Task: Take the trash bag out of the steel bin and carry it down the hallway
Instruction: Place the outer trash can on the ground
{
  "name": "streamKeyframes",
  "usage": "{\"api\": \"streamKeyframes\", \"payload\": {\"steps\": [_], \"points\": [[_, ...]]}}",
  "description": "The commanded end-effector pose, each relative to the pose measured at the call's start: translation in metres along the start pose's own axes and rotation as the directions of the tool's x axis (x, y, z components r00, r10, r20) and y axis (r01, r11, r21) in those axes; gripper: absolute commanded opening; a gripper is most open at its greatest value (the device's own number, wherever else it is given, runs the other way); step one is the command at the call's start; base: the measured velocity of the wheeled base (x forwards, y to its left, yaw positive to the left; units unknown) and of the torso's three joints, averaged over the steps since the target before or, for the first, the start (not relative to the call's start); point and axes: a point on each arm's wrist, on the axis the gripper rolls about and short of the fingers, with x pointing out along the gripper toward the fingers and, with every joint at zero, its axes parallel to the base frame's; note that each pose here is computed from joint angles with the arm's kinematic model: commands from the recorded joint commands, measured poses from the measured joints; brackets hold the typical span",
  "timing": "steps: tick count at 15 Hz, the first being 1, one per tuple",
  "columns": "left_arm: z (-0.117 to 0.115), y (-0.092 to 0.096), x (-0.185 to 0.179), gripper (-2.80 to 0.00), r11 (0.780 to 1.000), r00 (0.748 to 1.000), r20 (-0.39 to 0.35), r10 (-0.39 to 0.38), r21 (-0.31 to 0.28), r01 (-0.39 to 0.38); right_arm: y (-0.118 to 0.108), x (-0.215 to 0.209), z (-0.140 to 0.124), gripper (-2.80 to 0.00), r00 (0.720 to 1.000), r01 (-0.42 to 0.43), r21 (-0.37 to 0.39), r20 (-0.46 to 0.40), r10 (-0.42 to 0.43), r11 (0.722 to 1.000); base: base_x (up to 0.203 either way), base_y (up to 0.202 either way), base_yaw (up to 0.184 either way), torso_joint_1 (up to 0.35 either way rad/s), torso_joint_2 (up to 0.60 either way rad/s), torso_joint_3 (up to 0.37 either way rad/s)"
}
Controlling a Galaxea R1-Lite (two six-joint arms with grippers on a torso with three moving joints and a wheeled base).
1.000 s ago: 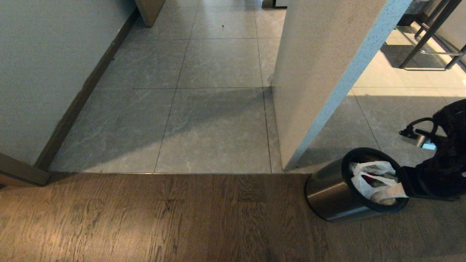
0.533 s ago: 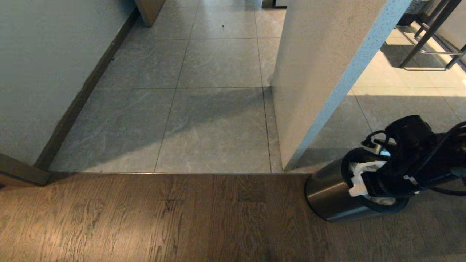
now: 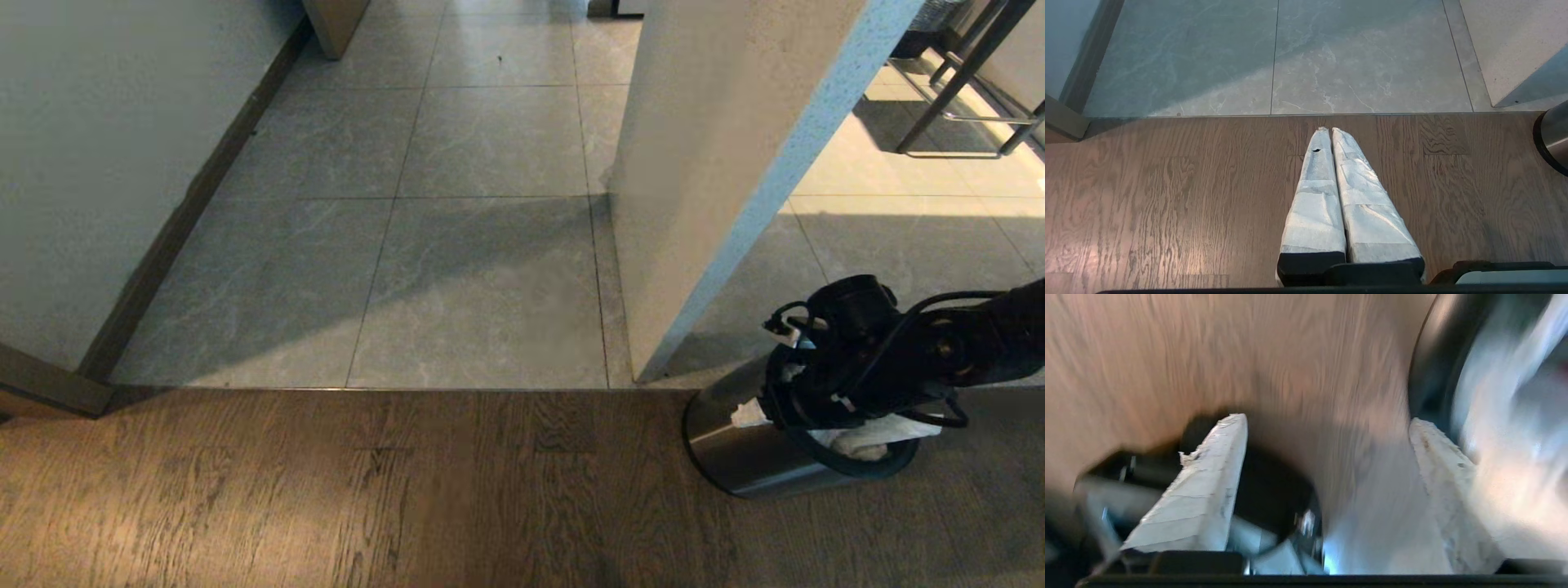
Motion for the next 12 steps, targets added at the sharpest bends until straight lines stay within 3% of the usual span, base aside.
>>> {"api": "streamKeyframes", "payload": {"steps": [1, 10, 12], "points": [[0.0, 0.0, 0.0, -2.8, 1.0, 1.0, 0.002, 0.0, 0.0, 0.0, -0.008, 0.016, 0.002, 0.0, 1.0, 0.009, 0.016, -0.008, -0.009, 1.0, 0.0, 0.0, 0.0, 0.0, 0.0, 0.0], [0.0, 0.0, 0.0, -2.8, 1.0, 1.0, 0.001, 0.0, 0.0, 0.0, -0.017, 0.015, 0.02, 0.0, 0.998, 0.02, 0.037, 0.06, -0.022, 0.999, 0.0, 0.0, 0.0, 0.0, 0.0, 0.0], [0.0, 0.0, 0.0, -2.8, 1.0, 1.0, 0.001, 0.0, 0.0, 0.0, -0.016, 0.007, 0.017, 0.0, 0.999, 0.016, 0.039, 0.03, -0.017, 0.999, 0.0, 0.0, 0.0, 0.0, 0.0, 0.0]]}}
